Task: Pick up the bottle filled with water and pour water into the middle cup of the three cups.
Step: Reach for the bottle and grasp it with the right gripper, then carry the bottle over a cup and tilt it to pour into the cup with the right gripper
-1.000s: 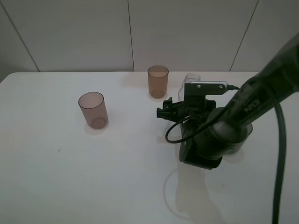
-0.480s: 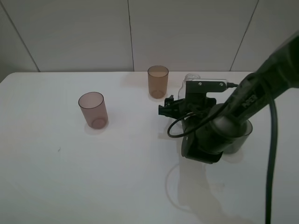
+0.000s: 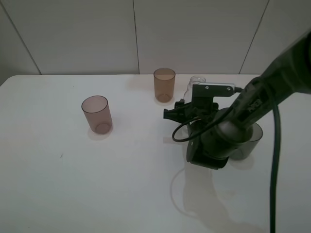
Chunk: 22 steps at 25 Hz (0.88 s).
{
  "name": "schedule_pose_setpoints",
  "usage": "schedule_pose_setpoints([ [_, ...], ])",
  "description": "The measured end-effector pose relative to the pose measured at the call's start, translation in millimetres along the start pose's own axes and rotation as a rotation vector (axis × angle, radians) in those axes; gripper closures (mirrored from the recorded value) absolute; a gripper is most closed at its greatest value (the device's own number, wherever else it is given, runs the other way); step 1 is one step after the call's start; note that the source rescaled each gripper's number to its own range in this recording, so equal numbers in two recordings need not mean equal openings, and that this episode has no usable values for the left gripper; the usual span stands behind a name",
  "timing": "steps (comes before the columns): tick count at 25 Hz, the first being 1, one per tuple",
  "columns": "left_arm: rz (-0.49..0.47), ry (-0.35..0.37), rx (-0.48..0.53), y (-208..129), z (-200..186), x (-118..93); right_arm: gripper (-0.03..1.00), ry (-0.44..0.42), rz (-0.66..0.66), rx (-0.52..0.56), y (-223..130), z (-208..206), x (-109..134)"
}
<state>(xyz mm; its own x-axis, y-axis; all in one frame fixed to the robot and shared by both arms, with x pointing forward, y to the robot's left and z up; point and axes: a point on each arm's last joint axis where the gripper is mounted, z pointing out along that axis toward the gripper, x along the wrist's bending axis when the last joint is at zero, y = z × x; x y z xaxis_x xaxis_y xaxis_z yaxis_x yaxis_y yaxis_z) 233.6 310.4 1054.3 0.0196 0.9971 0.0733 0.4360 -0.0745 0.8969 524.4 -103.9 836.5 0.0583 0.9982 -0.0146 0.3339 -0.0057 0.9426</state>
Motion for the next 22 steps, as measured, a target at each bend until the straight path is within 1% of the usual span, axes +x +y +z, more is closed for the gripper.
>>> schedule_pose_setpoints([
  [16, 0.000, 0.000, 0.000, 0, 0, 0, 0.97, 0.002, -0.001, 0.002, 0, 0, 0],
  [19, 0.000, 0.000, 0.000, 0, 0, 0, 0.97, 0.006, -0.041, 0.008, 3, 1, -1],
  [22, 0.000, 0.000, 0.000, 0, 0, 0, 0.97, 0.015, -0.094, 0.004, 20, 1, -4],
])
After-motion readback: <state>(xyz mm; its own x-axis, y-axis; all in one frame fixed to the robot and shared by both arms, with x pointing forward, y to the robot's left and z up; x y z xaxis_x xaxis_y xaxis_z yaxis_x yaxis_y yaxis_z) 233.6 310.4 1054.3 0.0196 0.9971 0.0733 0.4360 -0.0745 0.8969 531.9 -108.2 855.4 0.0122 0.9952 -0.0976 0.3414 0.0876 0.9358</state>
